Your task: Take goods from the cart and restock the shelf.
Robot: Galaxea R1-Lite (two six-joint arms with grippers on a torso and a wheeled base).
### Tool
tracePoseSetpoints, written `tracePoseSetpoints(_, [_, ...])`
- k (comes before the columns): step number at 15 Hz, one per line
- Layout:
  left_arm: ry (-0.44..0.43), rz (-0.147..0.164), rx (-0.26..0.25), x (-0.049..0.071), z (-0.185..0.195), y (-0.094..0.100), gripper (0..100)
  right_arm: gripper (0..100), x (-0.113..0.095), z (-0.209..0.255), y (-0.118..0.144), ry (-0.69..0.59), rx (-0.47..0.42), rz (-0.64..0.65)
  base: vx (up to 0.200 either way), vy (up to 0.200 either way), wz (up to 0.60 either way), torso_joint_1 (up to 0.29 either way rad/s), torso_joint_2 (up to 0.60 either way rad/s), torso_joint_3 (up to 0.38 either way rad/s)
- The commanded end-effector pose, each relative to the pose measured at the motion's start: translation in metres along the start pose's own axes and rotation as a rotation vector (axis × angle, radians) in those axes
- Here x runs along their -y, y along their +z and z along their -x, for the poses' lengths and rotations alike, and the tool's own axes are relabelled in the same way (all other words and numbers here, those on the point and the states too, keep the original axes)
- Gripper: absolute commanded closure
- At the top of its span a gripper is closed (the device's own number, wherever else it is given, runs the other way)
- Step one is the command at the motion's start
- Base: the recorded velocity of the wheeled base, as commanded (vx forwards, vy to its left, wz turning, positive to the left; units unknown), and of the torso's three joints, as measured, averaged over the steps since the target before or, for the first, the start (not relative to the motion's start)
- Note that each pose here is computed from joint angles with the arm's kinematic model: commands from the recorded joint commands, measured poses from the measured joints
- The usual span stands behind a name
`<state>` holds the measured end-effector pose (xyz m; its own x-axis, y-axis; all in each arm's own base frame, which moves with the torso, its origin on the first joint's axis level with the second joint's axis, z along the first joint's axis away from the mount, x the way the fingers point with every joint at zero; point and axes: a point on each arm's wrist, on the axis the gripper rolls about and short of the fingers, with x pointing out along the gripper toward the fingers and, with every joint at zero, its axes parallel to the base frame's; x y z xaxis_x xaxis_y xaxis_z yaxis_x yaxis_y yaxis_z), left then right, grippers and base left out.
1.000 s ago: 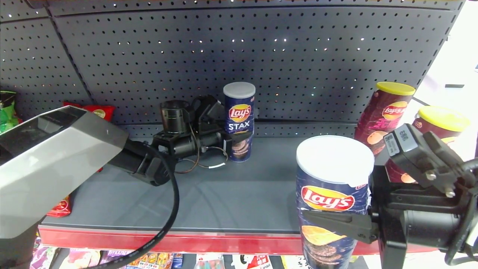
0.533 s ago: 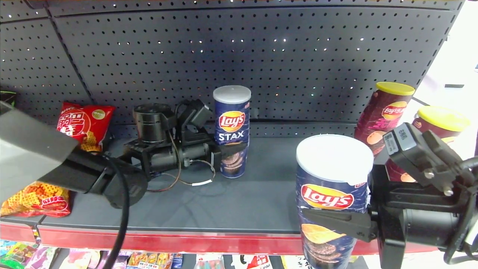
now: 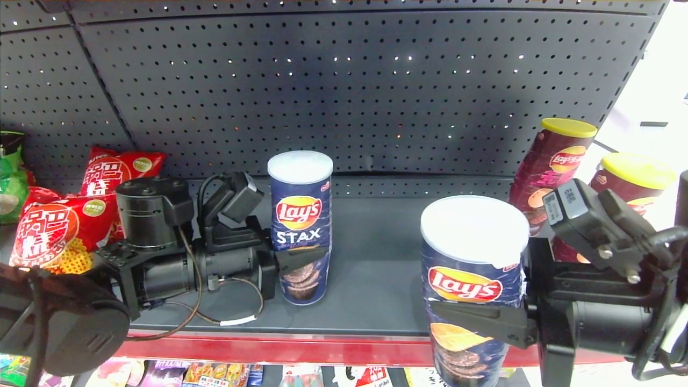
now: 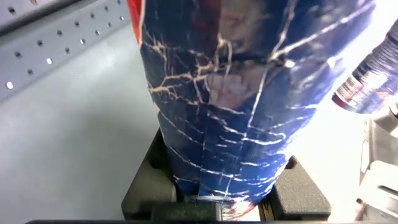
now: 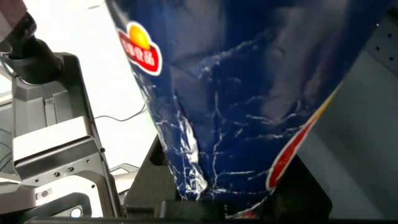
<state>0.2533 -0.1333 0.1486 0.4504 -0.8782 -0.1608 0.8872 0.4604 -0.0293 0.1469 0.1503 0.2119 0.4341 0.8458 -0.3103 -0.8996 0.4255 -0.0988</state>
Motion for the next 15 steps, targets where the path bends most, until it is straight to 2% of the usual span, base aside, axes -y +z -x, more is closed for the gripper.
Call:
tracePoseSetpoints(1, [0.000, -0.005, 0.009, 0.004, 0.005, 0.003, 100, 100, 0.000, -0.001, -0.001, -0.003, -0.006, 0.000, 0.000, 0.000, 0.00, 0.000, 0.00, 0.000])
tracePoseSetpoints(4, [-0.007, 0.007, -0.003, 0.003, 0.001, -0.001, 100, 100, -0.001, -0.002, -0.001, -0.002, -0.006, 0.001, 0.000, 0.000, 0.00, 0.000, 0.00, 0.000])
tracePoseSetpoints(9, [-0.050, 0.031, -0.030, 0.011, -0.009, -0.008, 100, 100, 0.000, -0.004, -0.001, -0.001, -0.012, -0.002, 0.000, 0.000, 0.00, 0.000, 0.00, 0.000])
tracePoseSetpoints(13, [-0.052, 0.039, -0.041, 0.012, -0.010, -0.012, 100, 100, 0.000, -0.004, 0.000, -0.003, -0.007, -0.001, 0.000, 0.000, 0.00, 0.000, 0.00, 0.000])
tracePoseSetpoints(15, [-0.052, 0.053, -0.062, 0.013, -0.008, -0.018, 100, 100, 0.001, -0.006, -0.001, -0.002, -0.015, -0.004, 0.000, 0.000, 0.00, 0.000, 0.00, 0.000])
